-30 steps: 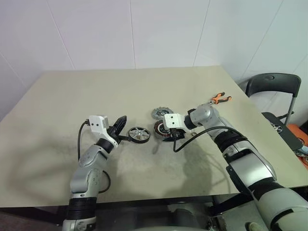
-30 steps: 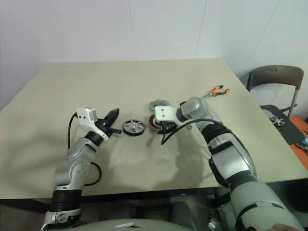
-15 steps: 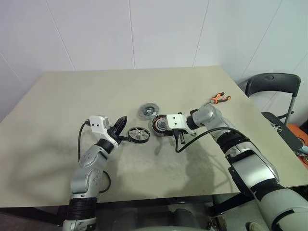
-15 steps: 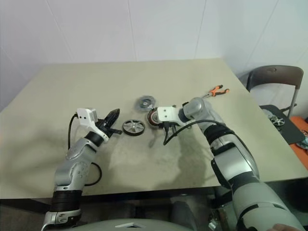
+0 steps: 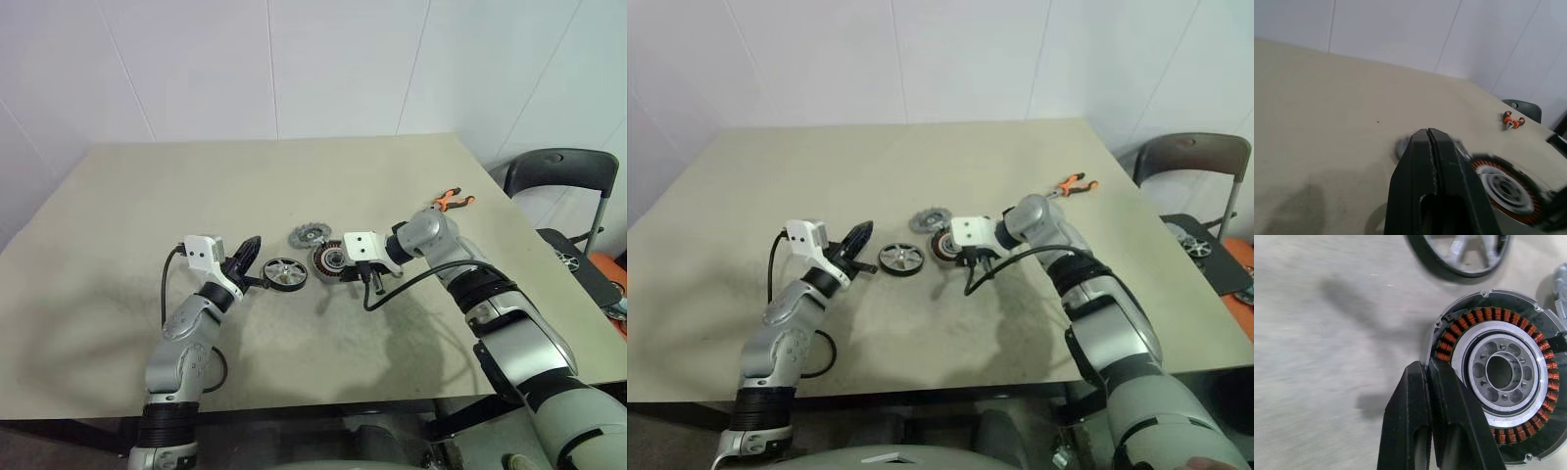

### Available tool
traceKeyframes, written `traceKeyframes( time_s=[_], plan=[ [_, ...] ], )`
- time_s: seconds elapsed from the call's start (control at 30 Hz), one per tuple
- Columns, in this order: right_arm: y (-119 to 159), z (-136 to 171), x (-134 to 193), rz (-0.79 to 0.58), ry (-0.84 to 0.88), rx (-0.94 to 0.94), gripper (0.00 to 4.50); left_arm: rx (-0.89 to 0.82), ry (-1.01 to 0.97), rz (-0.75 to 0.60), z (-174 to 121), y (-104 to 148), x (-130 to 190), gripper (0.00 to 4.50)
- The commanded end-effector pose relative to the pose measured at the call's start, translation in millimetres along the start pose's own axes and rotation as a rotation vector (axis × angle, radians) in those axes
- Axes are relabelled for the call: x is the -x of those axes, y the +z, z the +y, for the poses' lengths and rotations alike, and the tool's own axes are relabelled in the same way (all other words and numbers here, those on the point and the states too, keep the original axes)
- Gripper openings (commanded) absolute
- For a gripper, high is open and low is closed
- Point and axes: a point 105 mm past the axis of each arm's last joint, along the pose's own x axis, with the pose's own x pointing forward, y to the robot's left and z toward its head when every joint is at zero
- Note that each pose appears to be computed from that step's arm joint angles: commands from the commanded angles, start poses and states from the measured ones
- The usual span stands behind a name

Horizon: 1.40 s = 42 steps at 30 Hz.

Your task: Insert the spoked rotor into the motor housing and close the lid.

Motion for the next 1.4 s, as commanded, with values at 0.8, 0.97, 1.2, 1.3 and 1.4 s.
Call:
traceKeyframes(
  time_s=[0.8,0.97,1.2,1.3,1.4],
  plan=[
    [2.8,60.8,27.0,-0.017,0.072,-0.211,0.02,-0.016,-0.041,0.005,3.4,-7.9,-1.7,0.00],
    [9.0,64.8,22.2,-0.052,0.084,-0.198,0.99,-0.020,-0.040,0.009,11.8,-13.0,-0.6,0.00],
    [21.2,49.4,15.5,-0.090,0.022,-0.297,3.42,-0.024,-0.043,0.008,16.9,-11.3,-5.8,0.00],
    [21.8,48.5,17.5,-0.089,0.034,-0.330,4.05,-0.025,-0.041,0.007,21.4,-9.1,-9.1,0.00],
    [28.7,52.6,27.6,-0.120,0.085,-0.364,4.05,-0.025,-0.040,0.004,22.1,-9.6,-9.4,0.00]
  ],
)
